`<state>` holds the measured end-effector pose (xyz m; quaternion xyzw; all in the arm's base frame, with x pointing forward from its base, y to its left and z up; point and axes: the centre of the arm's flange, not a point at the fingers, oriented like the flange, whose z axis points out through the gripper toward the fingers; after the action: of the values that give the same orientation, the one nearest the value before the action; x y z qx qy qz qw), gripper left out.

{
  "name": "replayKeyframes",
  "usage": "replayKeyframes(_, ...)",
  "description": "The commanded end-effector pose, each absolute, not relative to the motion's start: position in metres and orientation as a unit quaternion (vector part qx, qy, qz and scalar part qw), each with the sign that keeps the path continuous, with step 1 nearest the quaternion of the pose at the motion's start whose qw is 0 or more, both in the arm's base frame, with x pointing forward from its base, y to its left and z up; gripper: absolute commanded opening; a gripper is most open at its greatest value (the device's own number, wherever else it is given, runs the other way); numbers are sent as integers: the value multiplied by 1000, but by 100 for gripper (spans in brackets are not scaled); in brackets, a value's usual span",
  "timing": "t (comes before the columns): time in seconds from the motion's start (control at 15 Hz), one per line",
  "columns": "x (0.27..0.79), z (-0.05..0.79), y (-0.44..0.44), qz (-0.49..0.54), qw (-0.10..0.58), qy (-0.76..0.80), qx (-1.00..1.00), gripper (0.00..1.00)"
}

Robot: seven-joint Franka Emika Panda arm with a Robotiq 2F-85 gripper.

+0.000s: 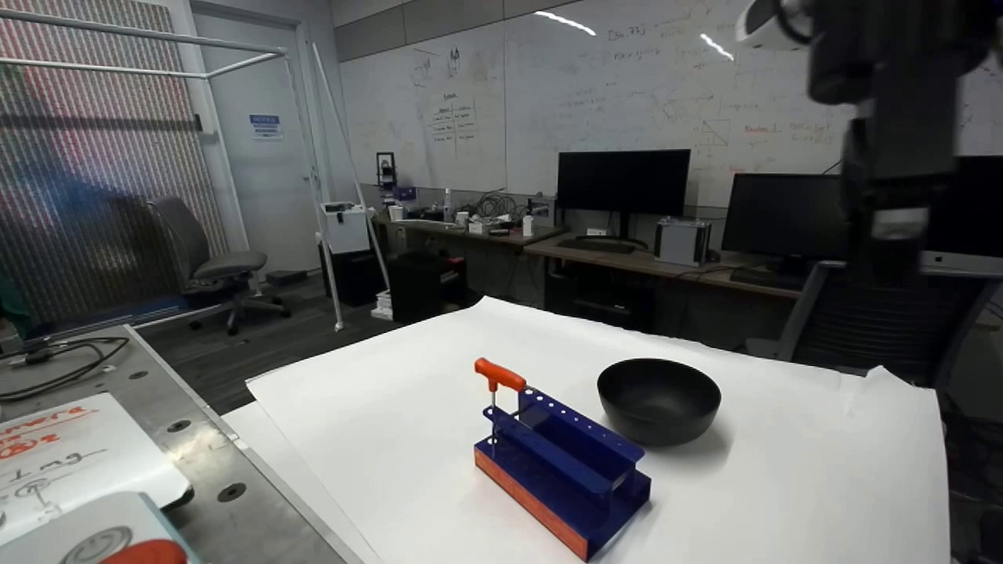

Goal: Pick up the orange object tool and put it in the bowl

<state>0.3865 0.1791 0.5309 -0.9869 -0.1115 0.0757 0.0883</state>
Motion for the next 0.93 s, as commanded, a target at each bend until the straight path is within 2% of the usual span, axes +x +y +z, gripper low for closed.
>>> replayKeyframes(0.0, 479, 536, 200, 40, 66, -71, -994, 100)
replayKeyframes(0.53, 639, 484, 219, -9, 8, -23, -1000, 100)
replayKeyframes(0.87, 698, 428, 224, -9, -25, -21, -999, 100)
